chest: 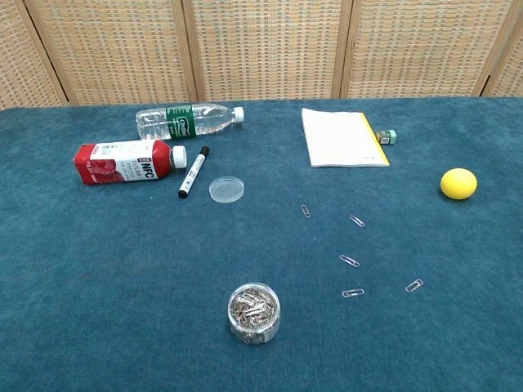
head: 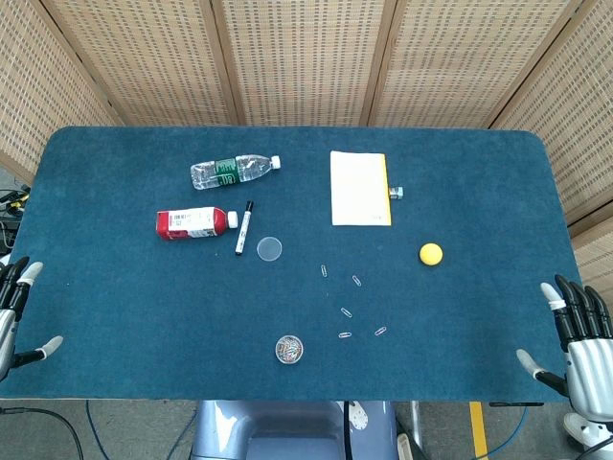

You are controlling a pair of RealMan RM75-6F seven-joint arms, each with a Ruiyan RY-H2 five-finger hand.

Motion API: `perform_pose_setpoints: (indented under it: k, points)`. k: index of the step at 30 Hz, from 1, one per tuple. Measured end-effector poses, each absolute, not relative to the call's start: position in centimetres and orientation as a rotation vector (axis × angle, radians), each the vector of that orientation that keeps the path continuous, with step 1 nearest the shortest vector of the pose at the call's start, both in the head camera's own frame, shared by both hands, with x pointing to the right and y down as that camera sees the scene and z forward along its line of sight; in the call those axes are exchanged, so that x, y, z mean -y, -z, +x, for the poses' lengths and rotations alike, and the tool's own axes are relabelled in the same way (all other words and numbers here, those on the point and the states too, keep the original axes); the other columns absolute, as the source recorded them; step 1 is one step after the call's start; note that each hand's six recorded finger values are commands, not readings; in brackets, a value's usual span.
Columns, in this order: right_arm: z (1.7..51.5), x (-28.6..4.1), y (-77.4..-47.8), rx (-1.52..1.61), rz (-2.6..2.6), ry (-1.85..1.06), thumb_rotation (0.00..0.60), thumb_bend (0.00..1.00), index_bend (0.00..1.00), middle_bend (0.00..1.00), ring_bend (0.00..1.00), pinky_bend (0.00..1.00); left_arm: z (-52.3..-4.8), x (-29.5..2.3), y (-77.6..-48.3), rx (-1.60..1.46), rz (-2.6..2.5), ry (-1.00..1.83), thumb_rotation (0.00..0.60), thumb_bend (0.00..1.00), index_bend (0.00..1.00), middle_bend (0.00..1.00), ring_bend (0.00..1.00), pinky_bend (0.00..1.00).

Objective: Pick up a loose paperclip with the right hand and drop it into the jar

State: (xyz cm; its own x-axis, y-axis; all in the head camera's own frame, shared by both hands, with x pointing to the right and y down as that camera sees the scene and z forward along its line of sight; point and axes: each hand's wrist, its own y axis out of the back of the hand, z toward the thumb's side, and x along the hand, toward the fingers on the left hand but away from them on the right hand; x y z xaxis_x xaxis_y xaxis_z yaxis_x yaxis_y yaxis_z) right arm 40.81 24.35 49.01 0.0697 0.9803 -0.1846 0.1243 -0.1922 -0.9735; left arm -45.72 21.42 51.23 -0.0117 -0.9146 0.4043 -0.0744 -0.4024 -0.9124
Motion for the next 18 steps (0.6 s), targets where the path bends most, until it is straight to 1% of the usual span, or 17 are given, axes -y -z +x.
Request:
perform_pose_setpoints:
  k: [3, 8, 10, 13, 15, 18]
  points:
    - [40.7, -24.3, -49.2, 1.157, -1.482, -1.237, 0.600, 0.00, 0.00, 0.00, 0.00, 0.01, -45.7, -21.5, -51.2, -1.055, -1.554, 1.497, 0.600, 0.05, 0.00, 0.00, 0.00, 0.00]
    - [40.4, -23.9, -50.4, 1.127, -1.528, -1.233, 0.600, 0.00, 0.01, 0.00, 0.00, 0.01, -45.8, -21.3, -51.5, -1.049, -1.554, 1.505, 0.600, 0.05, 0.00, 0.00, 0.00, 0.00]
    - [40.1, -23.6, -51.0, 1.106, -1.551, -1.232, 0.600, 0.00, 0.06, 0.00, 0.00, 0.01, -45.8, -21.2, -51.6, -1.050, -1.552, 1.511, 0.600, 0.05, 0.00, 0.00, 0.00, 0.00]
    - [39.3, -22.8, -52.0, 1.059, -1.597, -1.209, 0.600, 0.01, 0.20, 0.00, 0.00, 0.03, -45.9, -21.1, -51.6, -1.053, -1.547, 1.514, 0.600, 0.05, 0.00, 0.00, 0.00, 0.00]
    - [38.2, -21.8, -52.7, 1.024, -1.645, -1.161, 0.600, 0.05, 0.31, 0.00, 0.00, 0.04, -45.9, -21.1, -51.6, -1.054, -1.543, 1.515, 0.600, 0.05, 0.00, 0.00, 0.00, 0.00]
    - [36.3, -20.2, -54.0, 0.971, -1.744, -1.088, 0.600, 0.14, 0.38, 0.00, 0.00, 0.04, -45.9, -21.0, -51.7, -1.055, -1.540, 1.521, 0.600, 0.05, 0.00, 0.00, 0.00, 0.00]
